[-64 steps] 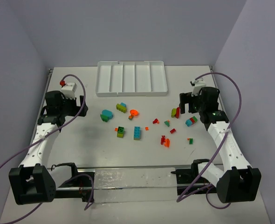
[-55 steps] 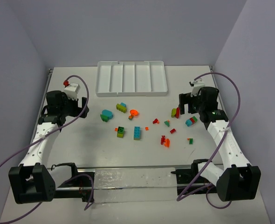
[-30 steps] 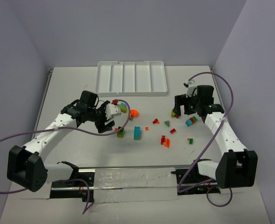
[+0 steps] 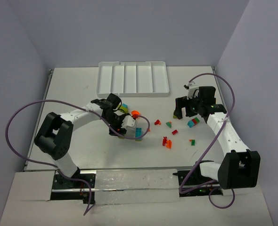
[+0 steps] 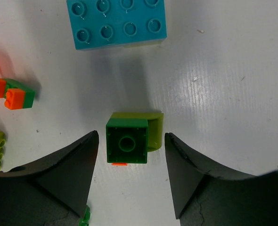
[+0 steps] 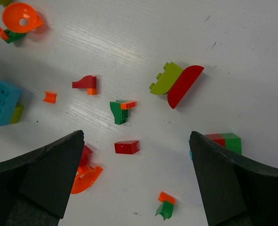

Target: Sort the legos into containers by color

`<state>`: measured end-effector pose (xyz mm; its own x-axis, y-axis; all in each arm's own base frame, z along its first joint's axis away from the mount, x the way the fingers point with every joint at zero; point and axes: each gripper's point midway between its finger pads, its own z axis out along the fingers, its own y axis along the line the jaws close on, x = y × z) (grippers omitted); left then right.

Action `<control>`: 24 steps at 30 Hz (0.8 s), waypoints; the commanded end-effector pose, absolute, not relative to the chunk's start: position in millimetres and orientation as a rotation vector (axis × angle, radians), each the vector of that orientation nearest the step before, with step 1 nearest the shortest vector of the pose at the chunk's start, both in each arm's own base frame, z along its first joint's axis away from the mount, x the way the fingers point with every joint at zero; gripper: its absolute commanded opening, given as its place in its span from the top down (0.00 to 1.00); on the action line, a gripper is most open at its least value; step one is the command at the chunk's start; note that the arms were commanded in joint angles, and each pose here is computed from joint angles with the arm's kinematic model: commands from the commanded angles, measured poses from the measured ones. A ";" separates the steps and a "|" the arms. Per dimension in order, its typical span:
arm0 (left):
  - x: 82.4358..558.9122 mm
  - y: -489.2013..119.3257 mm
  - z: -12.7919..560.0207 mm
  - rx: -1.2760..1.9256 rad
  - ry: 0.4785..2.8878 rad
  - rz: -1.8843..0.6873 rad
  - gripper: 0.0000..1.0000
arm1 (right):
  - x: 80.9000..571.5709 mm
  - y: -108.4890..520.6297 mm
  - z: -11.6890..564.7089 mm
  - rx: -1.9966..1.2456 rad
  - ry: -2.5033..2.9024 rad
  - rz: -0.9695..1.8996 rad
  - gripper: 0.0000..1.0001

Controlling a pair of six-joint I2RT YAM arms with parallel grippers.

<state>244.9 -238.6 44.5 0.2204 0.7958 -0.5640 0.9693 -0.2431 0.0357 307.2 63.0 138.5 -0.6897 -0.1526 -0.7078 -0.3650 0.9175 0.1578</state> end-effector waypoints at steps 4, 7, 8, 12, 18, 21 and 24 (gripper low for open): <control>259.9 -248.6 46.4 2.110 1.611 -0.588 0.40 | 313.0 64.9 151.3 -0.393 2.296 0.377 0.00; 262.4 -247.5 44.0 2.116 1.618 -0.572 0.46 | 313.5 65.4 152.9 -0.395 2.293 0.377 0.00; 262.8 -247.1 43.8 2.117 1.620 -0.568 0.48 | 313.5 65.6 153.3 -0.395 2.293 0.379 0.00; 265.7 -249.3 47.0 2.103 1.623 -0.563 0.61 | 314.4 66.1 155.6 -0.389 2.292 0.379 0.00; 274.4 -269.7 100.4 1.925 1.608 -0.600 0.89 | 318.5 81.5 172.7 -0.377 2.243 0.455 0.00; 285.7 -285.2 158.7 1.683 1.614 -0.624 1.00 | 318.2 104.2 192.5 -0.397 2.197 0.624 0.00; 291.2 -296.3 208.2 1.368 1.729 -0.737 1.00 | 321.8 121.7 215.3 -0.392 2.139 0.737 0.00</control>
